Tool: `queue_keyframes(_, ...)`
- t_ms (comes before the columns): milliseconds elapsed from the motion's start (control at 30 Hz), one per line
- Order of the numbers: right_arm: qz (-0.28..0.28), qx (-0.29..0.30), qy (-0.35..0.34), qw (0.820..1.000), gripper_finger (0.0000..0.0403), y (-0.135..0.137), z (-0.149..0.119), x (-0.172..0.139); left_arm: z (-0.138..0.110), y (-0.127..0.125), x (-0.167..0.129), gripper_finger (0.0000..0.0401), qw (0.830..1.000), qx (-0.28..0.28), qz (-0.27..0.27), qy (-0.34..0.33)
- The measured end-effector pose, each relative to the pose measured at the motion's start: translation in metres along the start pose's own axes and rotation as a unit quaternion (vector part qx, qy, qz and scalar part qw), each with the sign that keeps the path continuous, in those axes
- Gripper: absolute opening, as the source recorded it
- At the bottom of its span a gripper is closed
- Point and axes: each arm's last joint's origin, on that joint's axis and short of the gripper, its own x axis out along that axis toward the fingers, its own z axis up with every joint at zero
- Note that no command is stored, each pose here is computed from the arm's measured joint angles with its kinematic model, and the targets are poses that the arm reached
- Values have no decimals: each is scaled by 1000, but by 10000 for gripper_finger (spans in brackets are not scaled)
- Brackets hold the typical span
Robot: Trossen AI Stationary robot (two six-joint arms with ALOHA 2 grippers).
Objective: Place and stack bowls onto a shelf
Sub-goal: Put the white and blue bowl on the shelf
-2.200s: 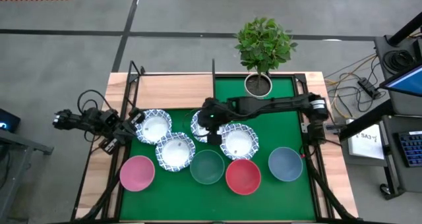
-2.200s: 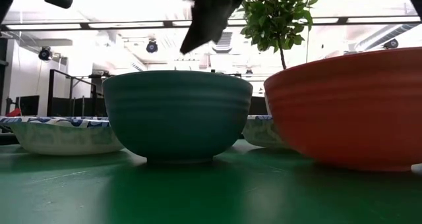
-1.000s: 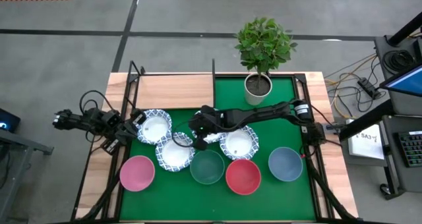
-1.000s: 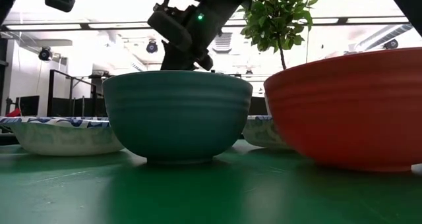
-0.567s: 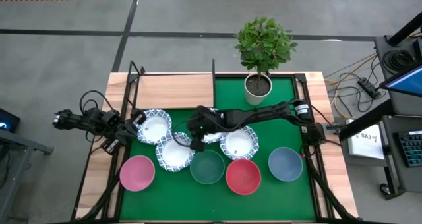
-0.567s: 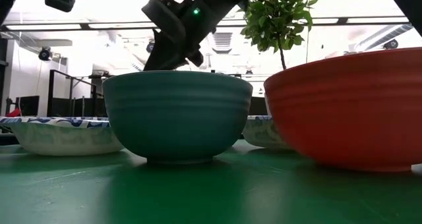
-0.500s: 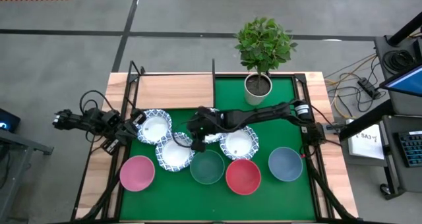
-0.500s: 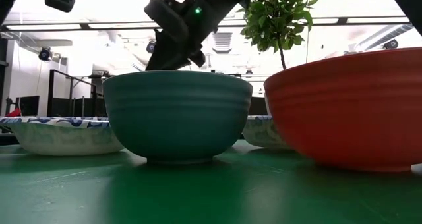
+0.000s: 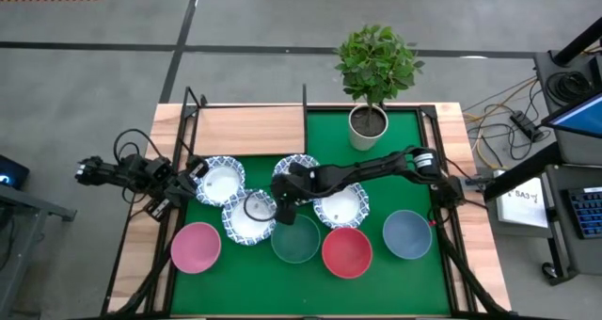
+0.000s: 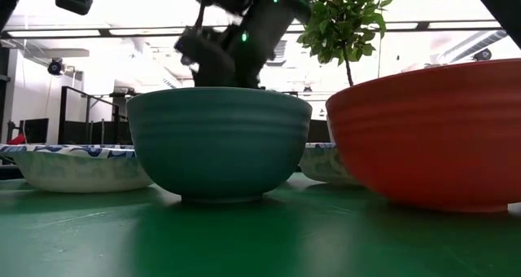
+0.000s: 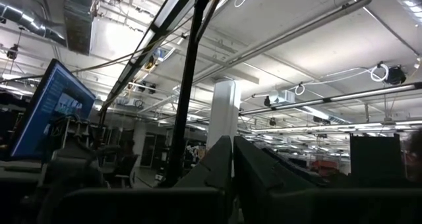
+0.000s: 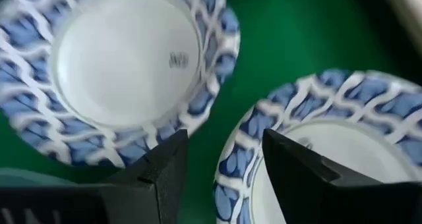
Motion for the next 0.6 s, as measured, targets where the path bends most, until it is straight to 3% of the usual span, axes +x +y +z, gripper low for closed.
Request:
queue_keyframes(433,-19,10,37,999,184,-5,-13,24,0,0,0,0,1000,0,0,0)
queue_keyframes(600,-21,14,43,999,151,-7,-15,28,0,0,0,0,1000,-9,0,0)
